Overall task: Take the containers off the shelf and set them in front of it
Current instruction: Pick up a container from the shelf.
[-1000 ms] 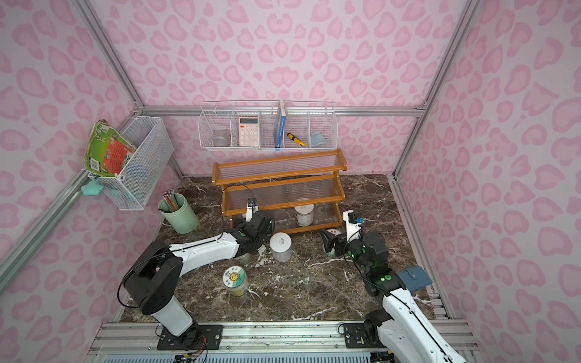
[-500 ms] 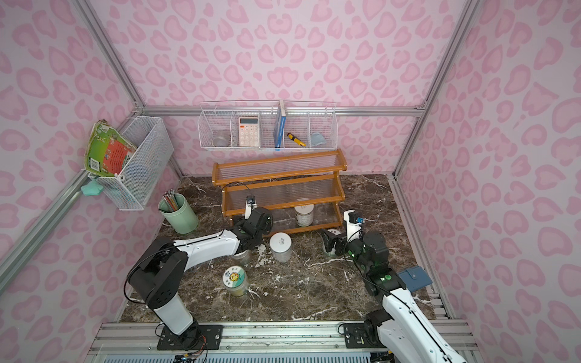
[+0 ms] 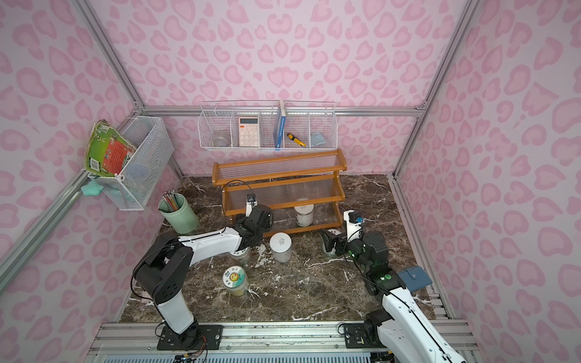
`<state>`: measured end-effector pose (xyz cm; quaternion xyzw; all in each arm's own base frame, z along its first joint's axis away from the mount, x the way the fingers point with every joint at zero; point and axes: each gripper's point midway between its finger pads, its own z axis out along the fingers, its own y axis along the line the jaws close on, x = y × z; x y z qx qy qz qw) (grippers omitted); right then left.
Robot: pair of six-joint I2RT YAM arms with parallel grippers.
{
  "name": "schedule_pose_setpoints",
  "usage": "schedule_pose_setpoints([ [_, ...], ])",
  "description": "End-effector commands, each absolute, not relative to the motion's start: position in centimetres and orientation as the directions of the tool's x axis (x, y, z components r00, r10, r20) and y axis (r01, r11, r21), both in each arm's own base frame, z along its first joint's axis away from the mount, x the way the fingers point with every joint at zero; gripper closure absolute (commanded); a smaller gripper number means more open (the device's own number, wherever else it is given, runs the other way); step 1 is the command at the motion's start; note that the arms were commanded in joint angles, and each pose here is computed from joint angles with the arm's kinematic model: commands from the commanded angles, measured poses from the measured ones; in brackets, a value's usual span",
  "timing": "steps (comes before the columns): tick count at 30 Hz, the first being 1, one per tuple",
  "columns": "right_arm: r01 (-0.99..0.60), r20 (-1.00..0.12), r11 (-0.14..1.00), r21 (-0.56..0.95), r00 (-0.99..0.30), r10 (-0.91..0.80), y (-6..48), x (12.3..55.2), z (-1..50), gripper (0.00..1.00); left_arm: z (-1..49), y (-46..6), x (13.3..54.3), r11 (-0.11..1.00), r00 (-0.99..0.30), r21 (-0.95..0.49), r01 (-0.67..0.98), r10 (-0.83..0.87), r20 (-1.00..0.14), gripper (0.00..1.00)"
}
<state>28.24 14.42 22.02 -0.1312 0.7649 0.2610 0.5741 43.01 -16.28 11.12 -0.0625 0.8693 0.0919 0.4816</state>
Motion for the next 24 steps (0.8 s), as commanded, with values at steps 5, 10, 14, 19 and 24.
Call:
schedule_pose_setpoints([
  [5,-0.516,-0.960,0.826,0.228,-0.263,0.100,14.5,28.3,23.4,0.01,12.0,-16.3,42.7,0.978,-0.532,0.088,-0.187,-0.026,-0.846,0.29],
  [10,-0.517,-0.960,0.825,0.229,-0.261,0.102,14.5,28.3,23.4,0.01,13.0,-16.6,42.0,0.979,-0.536,0.089,-0.182,-0.023,-0.844,0.29],
  [14,-0.517,-0.960,0.825,0.229,-0.259,0.104,14.4,28.2,23.4,0.01,12.9,-16.8,41.5,0.979,-0.550,0.096,-0.178,-0.019,-0.835,0.30],
  [19,-0.517,-0.961,0.825,0.229,-0.256,0.106,14.4,28.1,23.6,0.01,12.6,-17.5,40.7,0.982,-0.563,0.089,-0.169,-0.021,-0.826,0.30],
  [24,-0.517,-0.961,0.825,0.228,-0.257,0.105,14.4,28.0,23.6,0.01,12.9,-18.5,40.2,0.983,-0.567,0.099,-0.155,-0.006,-0.824,0.30],
])
